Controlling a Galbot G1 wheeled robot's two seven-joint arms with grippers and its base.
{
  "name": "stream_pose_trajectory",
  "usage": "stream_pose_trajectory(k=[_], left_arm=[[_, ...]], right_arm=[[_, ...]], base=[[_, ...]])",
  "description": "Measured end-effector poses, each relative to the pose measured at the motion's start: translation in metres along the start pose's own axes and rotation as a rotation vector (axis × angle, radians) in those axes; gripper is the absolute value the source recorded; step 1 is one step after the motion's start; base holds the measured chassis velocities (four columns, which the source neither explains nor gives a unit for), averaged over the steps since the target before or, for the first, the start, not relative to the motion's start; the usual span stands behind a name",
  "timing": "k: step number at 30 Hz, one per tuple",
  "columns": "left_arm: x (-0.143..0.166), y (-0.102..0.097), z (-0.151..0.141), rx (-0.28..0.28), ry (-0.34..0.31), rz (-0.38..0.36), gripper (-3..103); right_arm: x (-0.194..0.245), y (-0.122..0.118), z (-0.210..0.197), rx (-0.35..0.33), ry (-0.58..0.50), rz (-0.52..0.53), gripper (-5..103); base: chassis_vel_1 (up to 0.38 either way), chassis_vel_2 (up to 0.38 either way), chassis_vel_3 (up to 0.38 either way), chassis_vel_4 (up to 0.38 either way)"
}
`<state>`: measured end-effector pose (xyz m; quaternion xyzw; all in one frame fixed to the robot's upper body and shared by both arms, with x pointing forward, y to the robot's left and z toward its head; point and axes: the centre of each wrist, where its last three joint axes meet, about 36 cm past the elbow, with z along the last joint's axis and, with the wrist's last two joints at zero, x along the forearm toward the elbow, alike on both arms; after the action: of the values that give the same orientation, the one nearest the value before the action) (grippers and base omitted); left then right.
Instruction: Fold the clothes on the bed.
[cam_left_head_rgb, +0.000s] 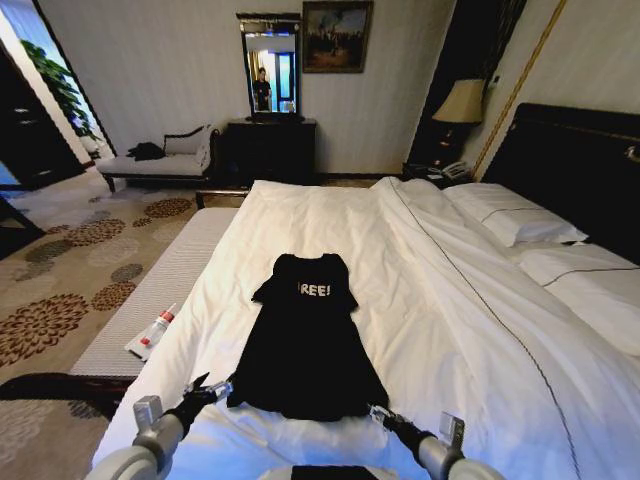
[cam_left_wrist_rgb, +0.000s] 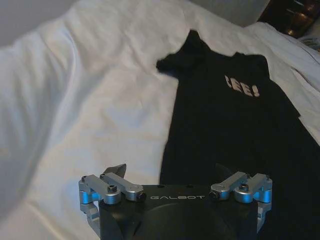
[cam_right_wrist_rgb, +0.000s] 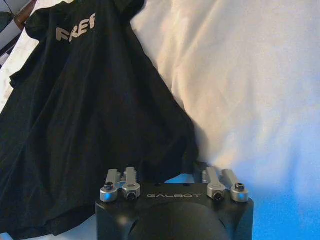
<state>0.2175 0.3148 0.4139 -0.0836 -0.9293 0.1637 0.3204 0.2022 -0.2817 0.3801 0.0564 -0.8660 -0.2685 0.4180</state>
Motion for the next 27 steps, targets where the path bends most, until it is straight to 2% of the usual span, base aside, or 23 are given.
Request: stream_pose_trajectory(k=[1, 5, 7, 9, 10, 13, 14, 16, 19, 20, 21, 22, 24, 25, 27], left_arm=[[0.000, 0.000, 0.000, 0.000, 0.000, 0.000, 100], [0.002, -0.001, 0.007, 0.030, 0.045, 0.014, 100], [0.002, -0.001, 0.008, 0.032, 0.051, 0.014, 100], [0.002, 0.000, 0.012, 0.052, 0.082, 0.015, 100], [0.002, 0.000, 0.012, 0.052, 0.082, 0.015, 100], [0.003, 0.003, 0.017, 0.077, 0.106, 0.011, 103], [0.003, 0.003, 0.017, 0.077, 0.106, 0.011, 103], [0.002, 0.006, 0.020, 0.091, 0.114, 0.005, 100], [-0.001, 0.009, 0.024, 0.100, 0.123, 0.004, 90], [-0.001, 0.009, 0.024, 0.100, 0.123, 0.004, 90], [-0.002, 0.010, 0.025, 0.102, 0.124, 0.005, 85], [-0.003, 0.010, 0.026, 0.103, 0.123, 0.007, 85], [-0.005, 0.011, 0.028, 0.103, 0.123, 0.014, 74], [-0.005, 0.011, 0.028, 0.103, 0.123, 0.014, 74], [-0.007, 0.011, 0.030, 0.104, 0.124, 0.017, 64]], right_arm=[[0.000, 0.000, 0.000, 0.000, 0.000, 0.000, 54], [0.002, 0.001, -0.003, 0.005, -0.008, -0.003, 33], [0.002, 0.001, -0.003, 0.006, -0.010, -0.003, 33], [0.002, 0.002, -0.004, 0.007, -0.013, -0.004, 22], [0.002, 0.002, -0.004, 0.007, -0.013, -0.004, 22], [0.003, 0.002, -0.005, 0.010, -0.017, -0.003, 6], [0.003, 0.002, -0.005, 0.010, -0.017, -0.003, 6], [0.003, 0.002, -0.005, 0.011, -0.018, -0.001, 1], [0.003, 0.002, -0.006, 0.013, -0.018, 0.001, 1], [0.003, 0.002, -0.006, 0.013, -0.018, 0.001, 1], [0.003, 0.002, -0.006, 0.013, -0.018, 0.001, 1], [0.003, 0.002, -0.006, 0.014, -0.019, 0.002, 1], [0.004, 0.002, -0.007, 0.017, -0.021, 0.003, 0], [0.004, 0.002, -0.007, 0.017, -0.021, 0.003, 0], [0.004, 0.002, -0.008, 0.019, -0.022, 0.005, 0]], base=[[0.000, 0.000, 0.000, 0.000], [0.000, 0.000, 0.000, 0.000], [0.000, 0.000, 0.000, 0.000], [0.000, 0.000, 0.000, 0.000], [0.000, 0.000, 0.000, 0.000], [0.000, 0.000, 0.000, 0.000], [0.000, 0.000, 0.000, 0.000], [0.000, 0.000, 0.000, 0.000], [0.000, 0.000, 0.000, 0.000], [0.000, 0.000, 0.000, 0.000], [0.000, 0.000, 0.000, 0.000], [0.000, 0.000, 0.000, 0.000], [0.000, 0.000, 0.000, 0.000], [0.000, 0.000, 0.000, 0.000], [0.000, 0.000, 0.000, 0.000]])
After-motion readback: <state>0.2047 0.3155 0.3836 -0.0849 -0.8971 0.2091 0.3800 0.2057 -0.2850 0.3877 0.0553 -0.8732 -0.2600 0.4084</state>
